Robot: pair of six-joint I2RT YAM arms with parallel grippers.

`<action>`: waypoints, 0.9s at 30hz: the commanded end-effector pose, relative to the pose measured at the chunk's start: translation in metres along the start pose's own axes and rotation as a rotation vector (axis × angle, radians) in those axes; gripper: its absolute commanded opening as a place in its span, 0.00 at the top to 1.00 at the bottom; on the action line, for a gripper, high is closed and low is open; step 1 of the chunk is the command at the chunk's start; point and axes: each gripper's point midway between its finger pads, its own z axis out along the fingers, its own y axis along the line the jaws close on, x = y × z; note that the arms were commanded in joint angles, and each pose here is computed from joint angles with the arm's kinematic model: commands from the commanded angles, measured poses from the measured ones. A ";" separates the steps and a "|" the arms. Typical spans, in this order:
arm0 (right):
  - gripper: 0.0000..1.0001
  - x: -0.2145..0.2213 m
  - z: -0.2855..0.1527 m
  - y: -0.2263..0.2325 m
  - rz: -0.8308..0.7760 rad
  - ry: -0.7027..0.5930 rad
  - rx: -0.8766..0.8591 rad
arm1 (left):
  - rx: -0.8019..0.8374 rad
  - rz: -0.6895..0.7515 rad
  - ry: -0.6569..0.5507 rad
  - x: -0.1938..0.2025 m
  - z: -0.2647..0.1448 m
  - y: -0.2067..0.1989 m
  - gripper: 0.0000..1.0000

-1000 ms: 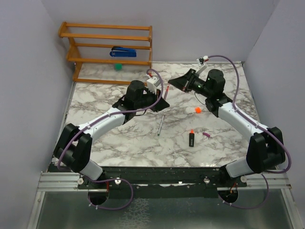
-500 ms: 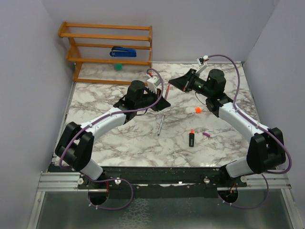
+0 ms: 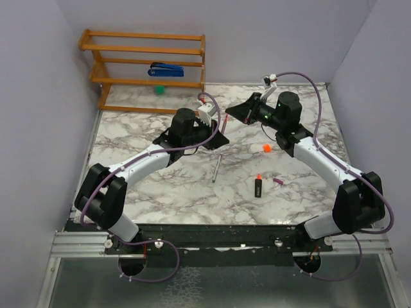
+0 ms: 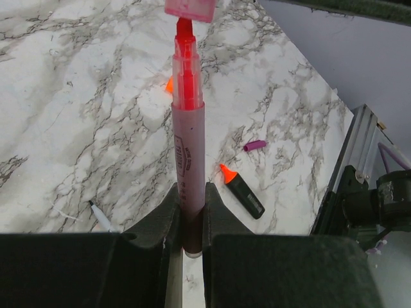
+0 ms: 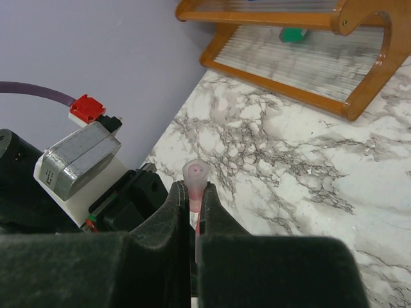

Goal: Insert the pens into the pen caps

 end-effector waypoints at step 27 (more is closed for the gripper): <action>1.00 0.031 0.000 -0.008 -0.058 0.108 0.046 | -0.072 0.051 -0.046 -0.017 -0.005 0.014 1.00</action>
